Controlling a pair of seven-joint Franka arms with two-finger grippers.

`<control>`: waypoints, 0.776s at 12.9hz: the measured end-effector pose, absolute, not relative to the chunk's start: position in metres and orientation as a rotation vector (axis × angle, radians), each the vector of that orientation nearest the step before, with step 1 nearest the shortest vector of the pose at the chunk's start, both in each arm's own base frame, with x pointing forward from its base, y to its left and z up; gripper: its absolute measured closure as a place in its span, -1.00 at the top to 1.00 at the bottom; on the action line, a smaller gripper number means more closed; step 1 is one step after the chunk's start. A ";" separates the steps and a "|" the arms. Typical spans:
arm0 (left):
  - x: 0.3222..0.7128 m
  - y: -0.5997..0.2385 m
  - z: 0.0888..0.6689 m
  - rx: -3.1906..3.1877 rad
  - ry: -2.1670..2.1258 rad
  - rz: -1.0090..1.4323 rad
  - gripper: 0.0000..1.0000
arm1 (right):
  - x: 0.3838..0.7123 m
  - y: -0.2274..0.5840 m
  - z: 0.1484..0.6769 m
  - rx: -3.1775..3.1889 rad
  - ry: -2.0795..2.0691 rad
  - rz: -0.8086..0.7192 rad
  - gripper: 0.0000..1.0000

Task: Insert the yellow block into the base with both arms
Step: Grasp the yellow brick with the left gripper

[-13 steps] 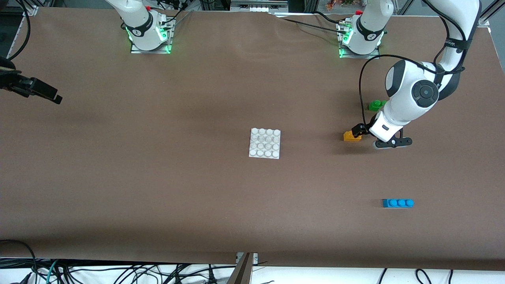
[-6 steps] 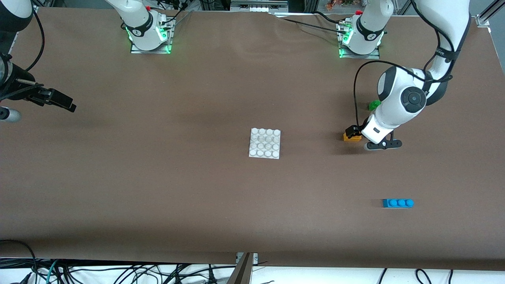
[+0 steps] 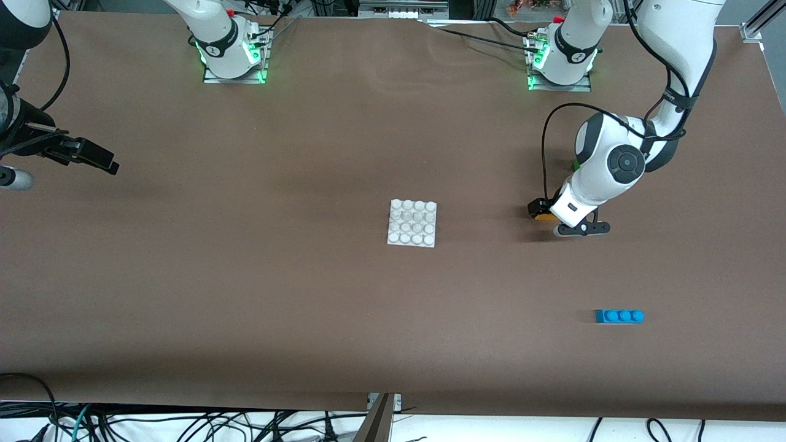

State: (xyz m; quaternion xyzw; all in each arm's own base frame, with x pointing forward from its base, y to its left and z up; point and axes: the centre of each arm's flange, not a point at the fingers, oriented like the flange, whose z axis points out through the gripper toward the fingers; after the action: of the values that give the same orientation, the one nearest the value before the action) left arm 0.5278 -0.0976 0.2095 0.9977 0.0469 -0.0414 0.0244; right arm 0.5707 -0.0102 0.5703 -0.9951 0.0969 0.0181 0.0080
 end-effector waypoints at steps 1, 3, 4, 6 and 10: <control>0.528 -0.097 0.209 3.087 0.147 -0.130 1.00 | 0.571 -0.010 0.570 -3.111 0.303 0.057 1.00; 0.527 -0.095 0.204 3.088 0.120 -0.142 1.00 | 0.571 -0.010 0.570 -3.111 0.303 0.057 1.00; 0.527 -0.093 0.201 3.088 0.103 -0.148 1.00 | 0.571 -0.010 0.570 -3.111 0.303 0.057 1.00; 0.527 -0.087 0.193 3.089 0.093 -0.147 1.00 | 0.571 -0.010 0.570 -3.111 0.303 0.057 1.00; 0.527 -0.086 0.189 3.088 0.095 -0.152 0.89 | 0.571 -0.010 0.570 -3.111 0.303 0.057 1.00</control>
State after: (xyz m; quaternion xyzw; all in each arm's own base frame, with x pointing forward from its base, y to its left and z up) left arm 0.5269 -0.0857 0.1891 0.9980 0.0306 -0.0492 0.0240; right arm 0.5706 -0.0103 0.5702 -0.9951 0.0969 0.0182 0.0078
